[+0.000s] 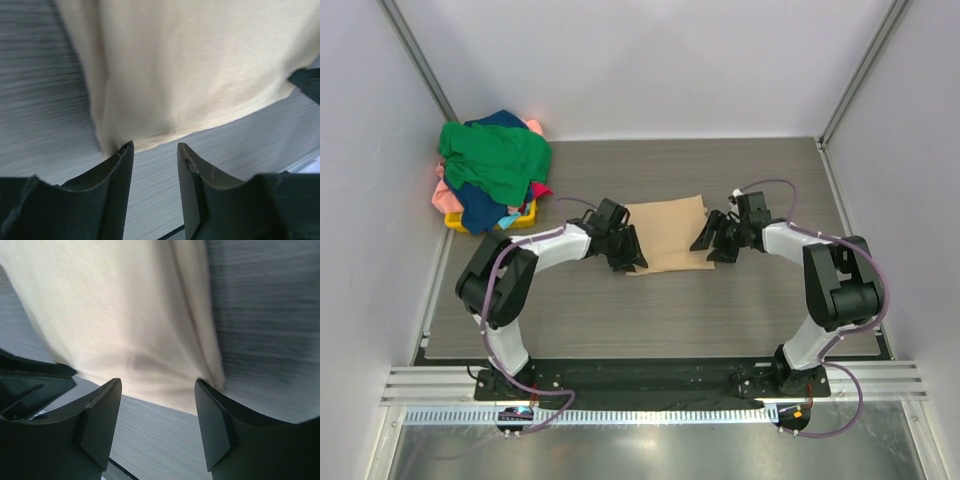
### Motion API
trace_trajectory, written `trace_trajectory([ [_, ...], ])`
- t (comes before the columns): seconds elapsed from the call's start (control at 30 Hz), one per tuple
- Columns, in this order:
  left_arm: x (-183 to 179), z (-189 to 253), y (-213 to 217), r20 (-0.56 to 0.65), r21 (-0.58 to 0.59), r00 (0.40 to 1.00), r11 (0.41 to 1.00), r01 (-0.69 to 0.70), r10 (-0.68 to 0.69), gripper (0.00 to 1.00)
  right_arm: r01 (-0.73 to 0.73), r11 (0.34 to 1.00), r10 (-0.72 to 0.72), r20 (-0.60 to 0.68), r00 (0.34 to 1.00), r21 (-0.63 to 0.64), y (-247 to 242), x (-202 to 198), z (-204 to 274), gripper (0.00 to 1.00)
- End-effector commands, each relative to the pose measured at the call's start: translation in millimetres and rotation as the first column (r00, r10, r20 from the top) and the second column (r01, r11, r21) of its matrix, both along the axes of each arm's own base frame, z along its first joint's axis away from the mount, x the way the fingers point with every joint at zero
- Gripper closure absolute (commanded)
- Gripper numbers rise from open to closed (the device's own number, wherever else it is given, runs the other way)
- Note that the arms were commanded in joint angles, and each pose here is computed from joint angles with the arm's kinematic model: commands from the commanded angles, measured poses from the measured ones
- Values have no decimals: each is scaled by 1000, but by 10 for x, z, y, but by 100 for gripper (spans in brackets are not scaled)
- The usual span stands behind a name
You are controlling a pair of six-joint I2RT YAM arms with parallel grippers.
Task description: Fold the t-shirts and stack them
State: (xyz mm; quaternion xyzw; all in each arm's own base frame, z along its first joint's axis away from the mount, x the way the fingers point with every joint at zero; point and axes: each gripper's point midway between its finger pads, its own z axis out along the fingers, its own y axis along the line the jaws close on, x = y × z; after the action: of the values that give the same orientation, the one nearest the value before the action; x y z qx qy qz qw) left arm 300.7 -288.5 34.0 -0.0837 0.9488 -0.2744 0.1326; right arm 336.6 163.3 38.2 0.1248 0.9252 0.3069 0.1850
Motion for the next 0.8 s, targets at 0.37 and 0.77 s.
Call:
trace_trajectory([
  [0.37,-355,1225,854,133,236,991,972,-16,-16,30,91,964,-60,130,990,-251,-508,11,715,10],
  [0.77,-1203,1362,1896,237,408,970,900,-154,59,28,79,940,-45,109,993,-332,-520,697,491,13],
])
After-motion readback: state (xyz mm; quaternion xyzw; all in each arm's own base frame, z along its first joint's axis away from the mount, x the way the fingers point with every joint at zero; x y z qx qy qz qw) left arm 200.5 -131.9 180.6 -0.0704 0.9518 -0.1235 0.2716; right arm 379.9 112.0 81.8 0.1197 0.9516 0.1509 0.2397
